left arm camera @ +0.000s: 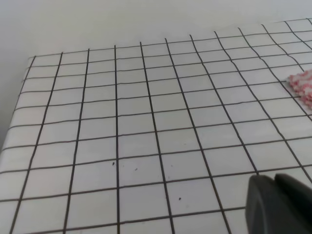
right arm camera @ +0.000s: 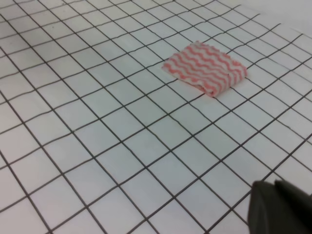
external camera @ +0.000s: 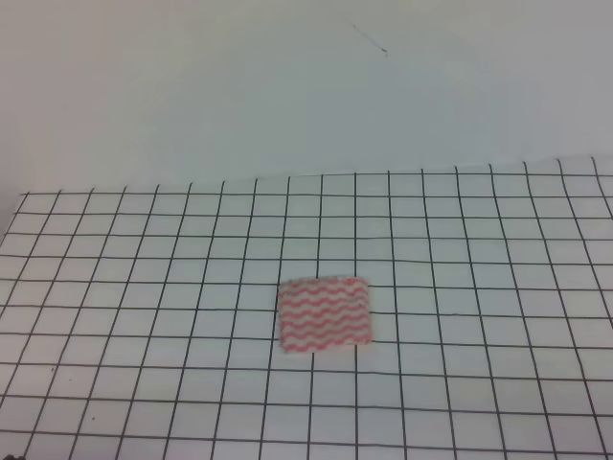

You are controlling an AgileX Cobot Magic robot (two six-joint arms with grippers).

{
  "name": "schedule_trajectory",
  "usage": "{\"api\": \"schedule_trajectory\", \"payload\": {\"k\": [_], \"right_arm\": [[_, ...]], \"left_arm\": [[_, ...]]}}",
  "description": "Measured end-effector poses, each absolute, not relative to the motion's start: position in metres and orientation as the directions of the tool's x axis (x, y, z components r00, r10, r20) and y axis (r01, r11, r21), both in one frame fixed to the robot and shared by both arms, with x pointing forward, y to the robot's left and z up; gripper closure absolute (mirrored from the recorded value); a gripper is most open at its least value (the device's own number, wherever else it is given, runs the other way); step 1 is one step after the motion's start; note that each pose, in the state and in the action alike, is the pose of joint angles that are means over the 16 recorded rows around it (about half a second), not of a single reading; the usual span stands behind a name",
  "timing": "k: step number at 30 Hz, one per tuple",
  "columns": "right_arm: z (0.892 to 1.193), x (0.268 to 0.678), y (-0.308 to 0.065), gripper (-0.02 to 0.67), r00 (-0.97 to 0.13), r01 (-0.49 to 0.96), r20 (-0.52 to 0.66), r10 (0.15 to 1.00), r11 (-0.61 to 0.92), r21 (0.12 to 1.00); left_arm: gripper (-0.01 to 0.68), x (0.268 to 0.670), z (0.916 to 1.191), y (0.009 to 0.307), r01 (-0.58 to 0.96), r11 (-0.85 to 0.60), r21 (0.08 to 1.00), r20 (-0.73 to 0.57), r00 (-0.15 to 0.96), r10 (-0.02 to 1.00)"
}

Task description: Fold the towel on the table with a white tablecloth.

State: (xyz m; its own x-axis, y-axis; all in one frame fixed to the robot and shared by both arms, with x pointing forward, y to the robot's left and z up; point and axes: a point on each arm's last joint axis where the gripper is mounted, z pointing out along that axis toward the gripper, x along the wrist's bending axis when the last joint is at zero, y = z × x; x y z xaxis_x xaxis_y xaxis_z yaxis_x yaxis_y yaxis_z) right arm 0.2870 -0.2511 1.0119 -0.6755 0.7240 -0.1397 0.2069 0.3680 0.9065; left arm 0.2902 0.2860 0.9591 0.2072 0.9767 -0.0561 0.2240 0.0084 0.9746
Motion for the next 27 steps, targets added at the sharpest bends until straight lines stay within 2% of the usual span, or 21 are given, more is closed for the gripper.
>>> {"api": "schedule_trajectory", "payload": {"k": [5, 10, 19, 27], "right_arm": [[1.013, 0.286, -0.253, 0.649, -0.651, 0.199, -0.148, 0.745, 0.356, 0.913], [1.016, 0.283, -0.259, 0.649, -0.575, 0.176, -0.180, 0.798, 0.335, 0.926], [1.024, 0.277, -0.274, 0.649, -0.292, 0.092, -0.273, 0.917, 0.311, 0.946], [1.025, 0.280, -0.285, 0.649, -0.067, 0.022, -0.295, 0.953, 0.297, 0.955]], "left_arm": [[0.674, 0.290, 0.959, 0.286, 0.223, 0.006, 0.975, -0.053, 0.208, 0.977], [0.674, 0.290, 0.959, 0.286, 0.220, 0.001, 0.975, -0.048, 0.209, 0.977], [0.674, 0.290, 0.959, 0.286, 0.219, -0.008, 0.976, -0.040, 0.211, 0.977], [0.674, 0.290, 0.959, 0.286, 0.221, -0.009, 0.975, -0.039, 0.212, 0.977]]}}
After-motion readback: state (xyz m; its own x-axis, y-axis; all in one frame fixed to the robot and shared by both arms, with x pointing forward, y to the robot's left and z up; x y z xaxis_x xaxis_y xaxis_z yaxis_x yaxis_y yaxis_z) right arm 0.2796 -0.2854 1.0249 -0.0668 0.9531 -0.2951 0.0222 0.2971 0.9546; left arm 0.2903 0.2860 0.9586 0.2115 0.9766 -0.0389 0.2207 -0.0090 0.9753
